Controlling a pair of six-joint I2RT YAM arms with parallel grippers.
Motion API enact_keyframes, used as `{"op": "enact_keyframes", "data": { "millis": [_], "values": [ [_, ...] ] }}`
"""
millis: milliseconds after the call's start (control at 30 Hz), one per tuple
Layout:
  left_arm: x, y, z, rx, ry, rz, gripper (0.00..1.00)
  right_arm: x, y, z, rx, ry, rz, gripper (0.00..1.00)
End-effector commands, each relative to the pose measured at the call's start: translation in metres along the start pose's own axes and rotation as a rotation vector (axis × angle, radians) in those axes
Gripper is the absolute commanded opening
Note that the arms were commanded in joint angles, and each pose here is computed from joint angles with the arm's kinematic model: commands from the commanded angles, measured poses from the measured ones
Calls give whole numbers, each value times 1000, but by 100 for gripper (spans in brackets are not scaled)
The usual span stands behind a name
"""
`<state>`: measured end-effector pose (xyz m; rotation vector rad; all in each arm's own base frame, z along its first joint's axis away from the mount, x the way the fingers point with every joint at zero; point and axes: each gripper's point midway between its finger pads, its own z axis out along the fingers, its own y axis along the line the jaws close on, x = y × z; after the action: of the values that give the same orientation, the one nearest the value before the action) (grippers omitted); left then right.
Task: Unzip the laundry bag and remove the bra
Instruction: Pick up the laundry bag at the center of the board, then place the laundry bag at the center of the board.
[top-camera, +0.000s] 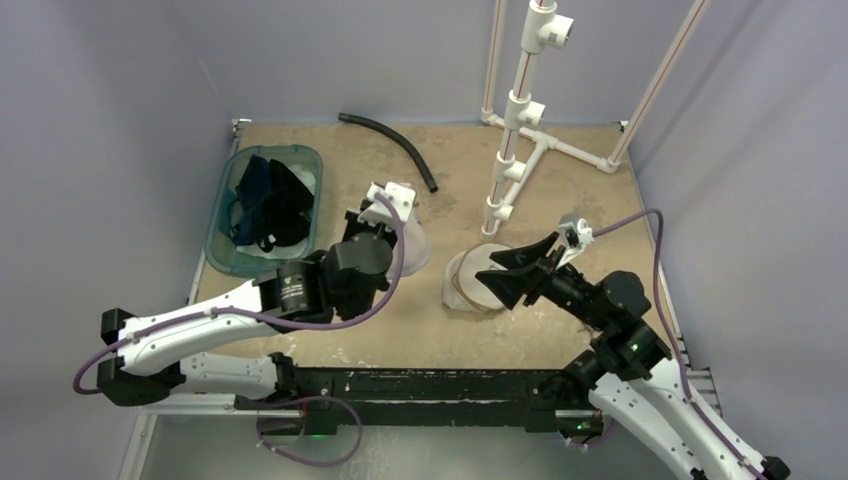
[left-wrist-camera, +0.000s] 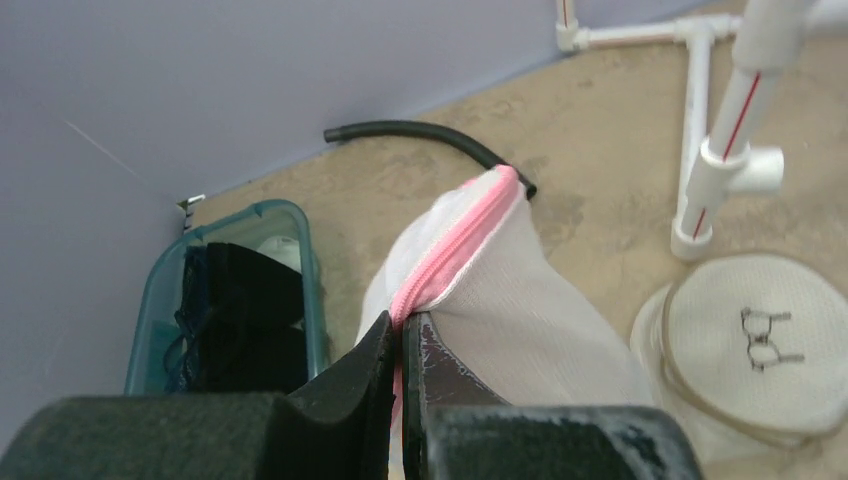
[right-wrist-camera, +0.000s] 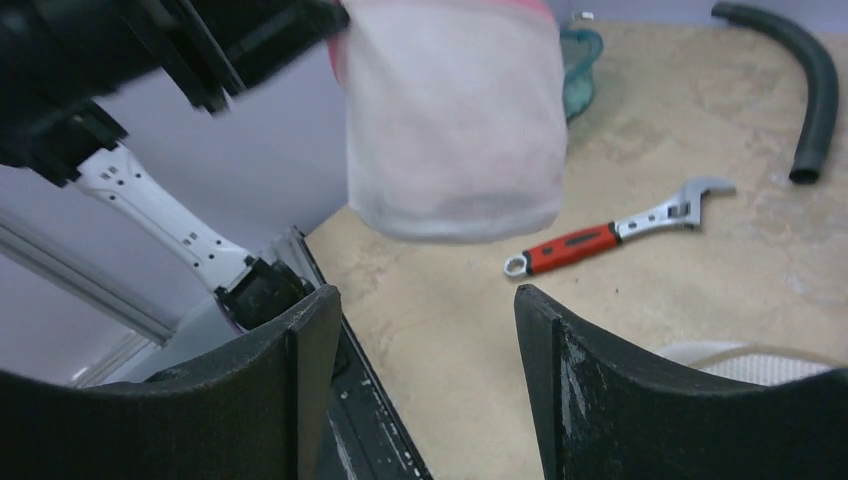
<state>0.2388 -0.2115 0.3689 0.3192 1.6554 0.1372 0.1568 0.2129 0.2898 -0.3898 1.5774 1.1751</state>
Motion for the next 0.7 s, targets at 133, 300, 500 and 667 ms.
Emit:
{"op": "enact_keyframes", "data": {
  "millis": [133,300,500,667],
  "values": [
    [60,-40,-37,227,48,-53,0,-32,19,-12,-17,-45,-108,67],
    [70,-67,-62,238,-47,43,0,-24,7,-8,28,-37,-57,67],
    [99,-86,-75,188,-63,169,0,2,-26,-6,150,-36,54,66],
    [118,-89,-76,219,-54,130,0,35,-68,-12,353,20,169,64]
  ]
}}
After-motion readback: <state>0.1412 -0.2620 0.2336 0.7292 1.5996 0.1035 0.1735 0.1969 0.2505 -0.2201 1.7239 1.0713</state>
